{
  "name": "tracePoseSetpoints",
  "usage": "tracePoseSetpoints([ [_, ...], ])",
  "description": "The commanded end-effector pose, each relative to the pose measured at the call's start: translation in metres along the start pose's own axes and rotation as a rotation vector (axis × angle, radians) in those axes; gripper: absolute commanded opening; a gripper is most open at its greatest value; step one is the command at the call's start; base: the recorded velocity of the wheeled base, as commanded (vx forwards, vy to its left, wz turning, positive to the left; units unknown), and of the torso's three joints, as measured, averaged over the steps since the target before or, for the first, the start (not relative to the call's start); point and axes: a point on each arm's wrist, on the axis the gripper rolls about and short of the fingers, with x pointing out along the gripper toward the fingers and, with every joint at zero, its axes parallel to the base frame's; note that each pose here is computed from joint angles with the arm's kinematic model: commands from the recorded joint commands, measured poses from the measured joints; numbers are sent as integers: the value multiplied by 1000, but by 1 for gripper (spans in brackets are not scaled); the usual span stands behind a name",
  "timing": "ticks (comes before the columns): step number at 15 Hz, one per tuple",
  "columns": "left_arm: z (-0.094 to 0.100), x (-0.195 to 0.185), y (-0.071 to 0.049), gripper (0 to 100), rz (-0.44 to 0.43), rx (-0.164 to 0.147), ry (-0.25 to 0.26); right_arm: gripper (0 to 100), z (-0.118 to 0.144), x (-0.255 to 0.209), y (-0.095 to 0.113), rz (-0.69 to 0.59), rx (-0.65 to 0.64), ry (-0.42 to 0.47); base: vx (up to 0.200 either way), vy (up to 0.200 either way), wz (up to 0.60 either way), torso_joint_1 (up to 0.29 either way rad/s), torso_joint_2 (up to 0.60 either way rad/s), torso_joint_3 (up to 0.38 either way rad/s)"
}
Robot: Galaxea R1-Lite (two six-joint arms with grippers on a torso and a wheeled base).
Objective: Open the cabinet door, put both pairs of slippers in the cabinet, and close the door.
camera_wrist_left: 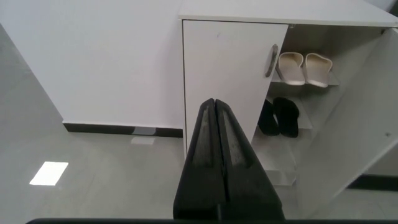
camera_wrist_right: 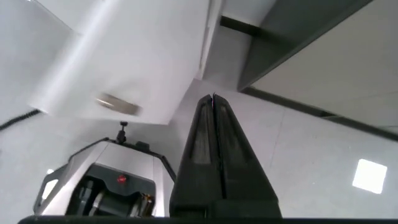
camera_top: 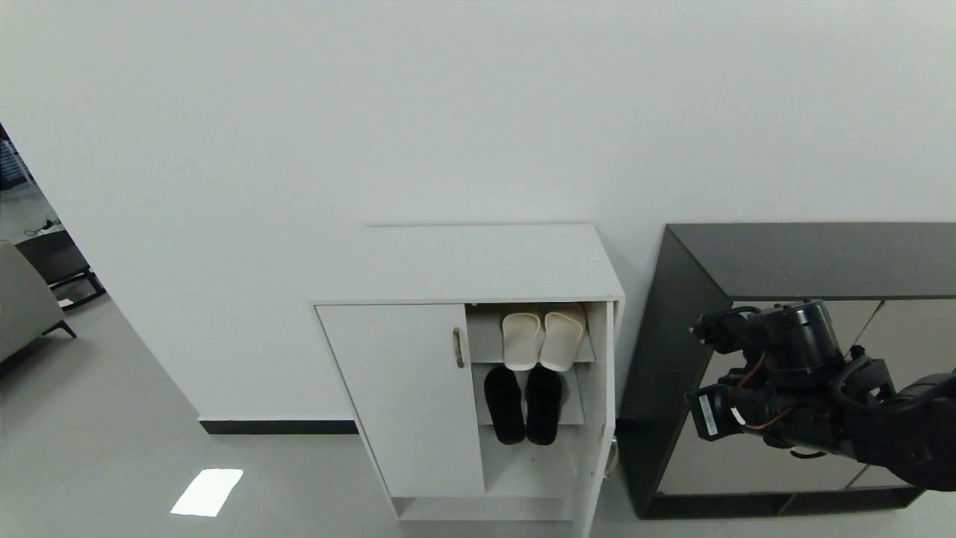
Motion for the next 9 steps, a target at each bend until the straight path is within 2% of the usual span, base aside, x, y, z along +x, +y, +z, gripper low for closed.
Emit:
tracePoseSetpoints([
  [1,0,0,0,0,0,0,1,0,1,-2,1,3,1,-8,0,0,0,0,0,0],
  [8,0,0,0,0,0,0,1,0,-7,9,44,206,44,-140,0,0,0,0,0,0],
  [9,0,0,0,0,0,0,1,0,-12,12,55,285,62,-182,0,0,0,0,0,0],
])
